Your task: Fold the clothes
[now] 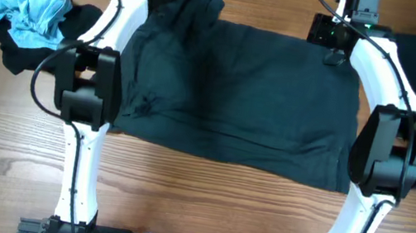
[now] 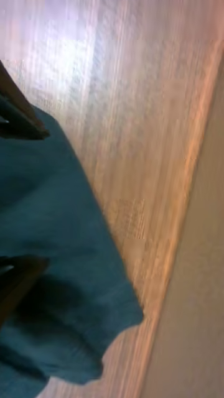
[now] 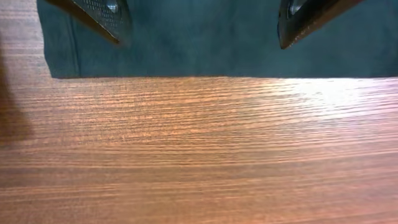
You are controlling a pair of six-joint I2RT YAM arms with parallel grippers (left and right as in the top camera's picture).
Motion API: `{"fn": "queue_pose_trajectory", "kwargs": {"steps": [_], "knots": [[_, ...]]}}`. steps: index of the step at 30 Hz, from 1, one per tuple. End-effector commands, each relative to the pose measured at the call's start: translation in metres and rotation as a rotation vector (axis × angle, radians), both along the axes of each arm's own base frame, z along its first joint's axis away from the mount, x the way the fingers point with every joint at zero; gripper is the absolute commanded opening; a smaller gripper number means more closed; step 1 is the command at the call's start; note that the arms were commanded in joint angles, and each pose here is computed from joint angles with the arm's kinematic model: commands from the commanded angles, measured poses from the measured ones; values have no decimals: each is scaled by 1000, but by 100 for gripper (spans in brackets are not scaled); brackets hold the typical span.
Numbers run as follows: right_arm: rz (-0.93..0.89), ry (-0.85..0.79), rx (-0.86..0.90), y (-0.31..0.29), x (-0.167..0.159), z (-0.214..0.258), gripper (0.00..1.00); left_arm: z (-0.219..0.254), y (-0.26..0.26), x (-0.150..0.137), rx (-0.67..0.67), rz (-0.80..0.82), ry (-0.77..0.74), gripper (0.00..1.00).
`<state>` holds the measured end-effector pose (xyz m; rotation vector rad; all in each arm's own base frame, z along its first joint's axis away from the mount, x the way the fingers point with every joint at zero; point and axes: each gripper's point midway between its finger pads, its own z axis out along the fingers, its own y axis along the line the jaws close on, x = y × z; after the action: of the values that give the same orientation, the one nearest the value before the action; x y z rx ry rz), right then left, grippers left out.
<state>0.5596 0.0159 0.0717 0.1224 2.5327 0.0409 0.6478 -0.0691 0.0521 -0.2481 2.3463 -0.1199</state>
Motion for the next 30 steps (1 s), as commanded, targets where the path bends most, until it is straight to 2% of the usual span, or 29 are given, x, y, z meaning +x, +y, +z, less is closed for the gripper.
{"fn": "queue_pose_trajectory", "kwargs": {"steps": [1, 7, 13, 21, 27, 28, 29, 30], "knots": [[-8, 25, -45, -8, 2, -16, 75, -7, -14, 9, 11, -40, -35, 58], [-36, 71, -41, -10, -8, -23, 76, -42, -50, 2, 17, -139, 9, 57], [-38, 105, -42, -11, -15, -27, 76, -36, -83, 1, 50, -231, -29, 56], [-36, 152, -44, -11, -25, -32, 76, -31, -87, 6, 43, -235, -63, 56], [-35, 172, -45, -11, -30, -34, 76, -58, -89, -2, 40, -250, -4, 58], [-35, 177, -45, -11, -31, -35, 76, -65, -92, -6, 41, -255, 12, 55], [-36, 180, -45, -11, -31, -35, 76, -75, -94, -11, 46, -262, 38, 36], [-35, 182, -44, -11, -32, -35, 76, -80, -95, -13, 48, -264, 53, 26]]}}
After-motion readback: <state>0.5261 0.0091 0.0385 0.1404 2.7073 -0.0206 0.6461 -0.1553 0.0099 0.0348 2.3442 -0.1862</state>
